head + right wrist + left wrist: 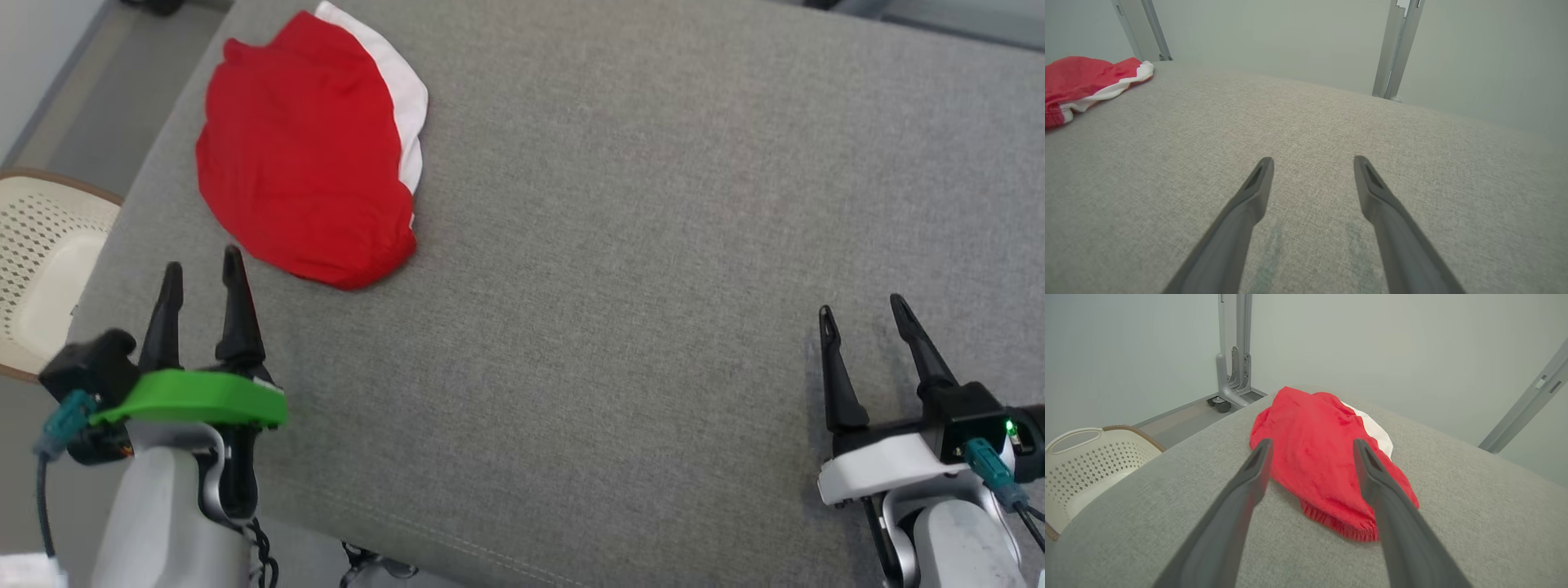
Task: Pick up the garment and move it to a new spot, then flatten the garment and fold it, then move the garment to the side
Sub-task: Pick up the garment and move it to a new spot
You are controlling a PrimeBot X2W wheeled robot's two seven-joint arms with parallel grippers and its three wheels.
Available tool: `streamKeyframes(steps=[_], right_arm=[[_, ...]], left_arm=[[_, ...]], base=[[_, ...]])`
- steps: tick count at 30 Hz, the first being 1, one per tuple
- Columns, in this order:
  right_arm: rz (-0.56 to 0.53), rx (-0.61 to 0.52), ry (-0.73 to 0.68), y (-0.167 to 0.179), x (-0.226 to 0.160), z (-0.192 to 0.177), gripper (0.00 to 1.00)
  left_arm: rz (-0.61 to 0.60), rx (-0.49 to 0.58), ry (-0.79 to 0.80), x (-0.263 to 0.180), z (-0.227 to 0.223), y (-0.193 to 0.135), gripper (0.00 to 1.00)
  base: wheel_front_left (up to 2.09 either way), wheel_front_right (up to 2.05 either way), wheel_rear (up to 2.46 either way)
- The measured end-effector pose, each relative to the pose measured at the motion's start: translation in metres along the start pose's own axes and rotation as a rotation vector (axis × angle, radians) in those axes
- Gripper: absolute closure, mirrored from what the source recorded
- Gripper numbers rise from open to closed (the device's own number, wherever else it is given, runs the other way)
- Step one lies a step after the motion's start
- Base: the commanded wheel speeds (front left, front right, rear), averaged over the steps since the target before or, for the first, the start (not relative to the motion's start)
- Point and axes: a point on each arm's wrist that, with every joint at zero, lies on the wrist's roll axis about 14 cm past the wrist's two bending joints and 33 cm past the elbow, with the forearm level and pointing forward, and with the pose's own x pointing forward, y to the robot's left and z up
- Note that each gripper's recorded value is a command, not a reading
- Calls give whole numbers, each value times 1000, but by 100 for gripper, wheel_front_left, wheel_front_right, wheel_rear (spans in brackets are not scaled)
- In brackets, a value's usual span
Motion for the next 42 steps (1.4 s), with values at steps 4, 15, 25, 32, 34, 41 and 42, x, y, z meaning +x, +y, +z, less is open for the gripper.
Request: streamKeyframes(steps=[4,15,25,32,34,41,42], right_arm=[[-11,19,34,-6,6,-20,0],[-92,63,84,-35,2,-49,0],[-122,78,92,-41,-14,-43,0],[-124,107,72,-34,-30,-26,0],[-127,116,60,-33,-36,-19,0],[-173,130,10,-40,-62,6,0],[-185,132,5,-43,-67,8,0]], left_arm=[[-2,7,57,25,-17,-1,0],[13,-14,444,50,-126,-9,100],[-78,-27,394,48,-111,-31,100],[-271,-62,245,49,-60,-86,100],[-354,-72,202,43,-44,-112,100],[-708,-149,104,-9,9,-221,100],[-763,-163,100,-20,16,-237,100]], base=[[0,0,0],[0,0,0],[0,0,0],[0,0,0],[0,0,0],[0,0,0],[0,0,0]])
